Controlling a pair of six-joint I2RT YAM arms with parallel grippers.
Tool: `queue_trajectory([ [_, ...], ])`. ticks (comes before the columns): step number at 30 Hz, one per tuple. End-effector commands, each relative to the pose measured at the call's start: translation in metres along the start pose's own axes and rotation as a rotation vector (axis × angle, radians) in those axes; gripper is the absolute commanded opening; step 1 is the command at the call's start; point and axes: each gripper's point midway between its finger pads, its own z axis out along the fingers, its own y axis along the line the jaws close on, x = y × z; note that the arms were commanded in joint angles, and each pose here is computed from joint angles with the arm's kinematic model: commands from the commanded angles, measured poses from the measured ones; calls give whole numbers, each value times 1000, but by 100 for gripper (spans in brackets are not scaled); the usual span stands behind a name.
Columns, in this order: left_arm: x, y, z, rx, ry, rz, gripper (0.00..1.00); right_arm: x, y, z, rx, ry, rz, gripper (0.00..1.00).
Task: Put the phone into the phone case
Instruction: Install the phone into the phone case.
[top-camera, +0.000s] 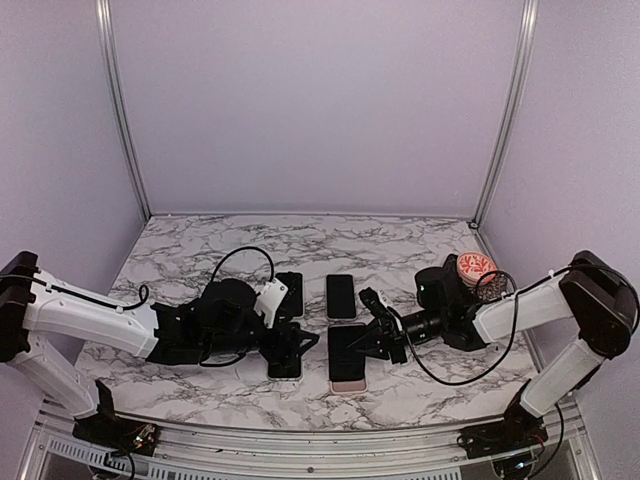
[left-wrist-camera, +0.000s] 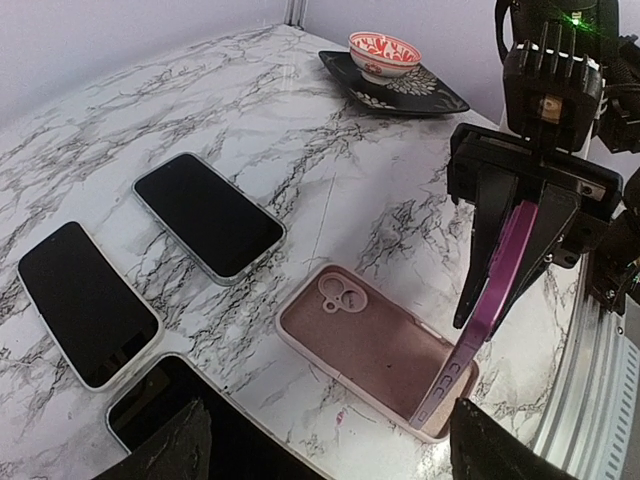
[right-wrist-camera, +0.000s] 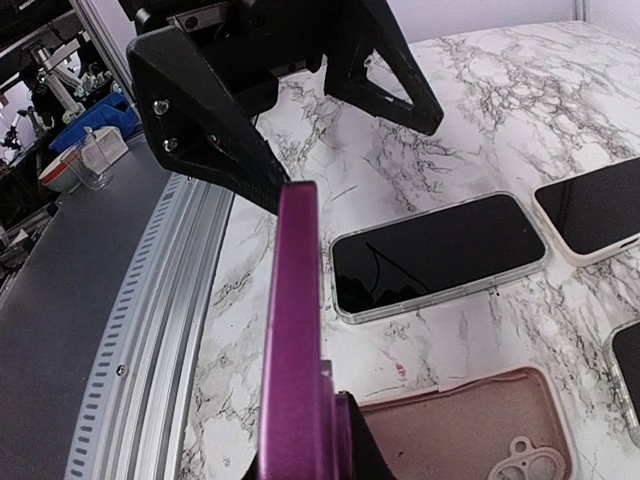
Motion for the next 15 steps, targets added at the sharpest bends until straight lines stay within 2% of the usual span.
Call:
queue_trajectory([
  [1,-7,0,9,18,-15,-35,82,-13,3,3,-61,-38,-18,0],
  [15,-7,-1,13,41,-4,-41,82,-1,5,-4,-64,-14,60,0],
])
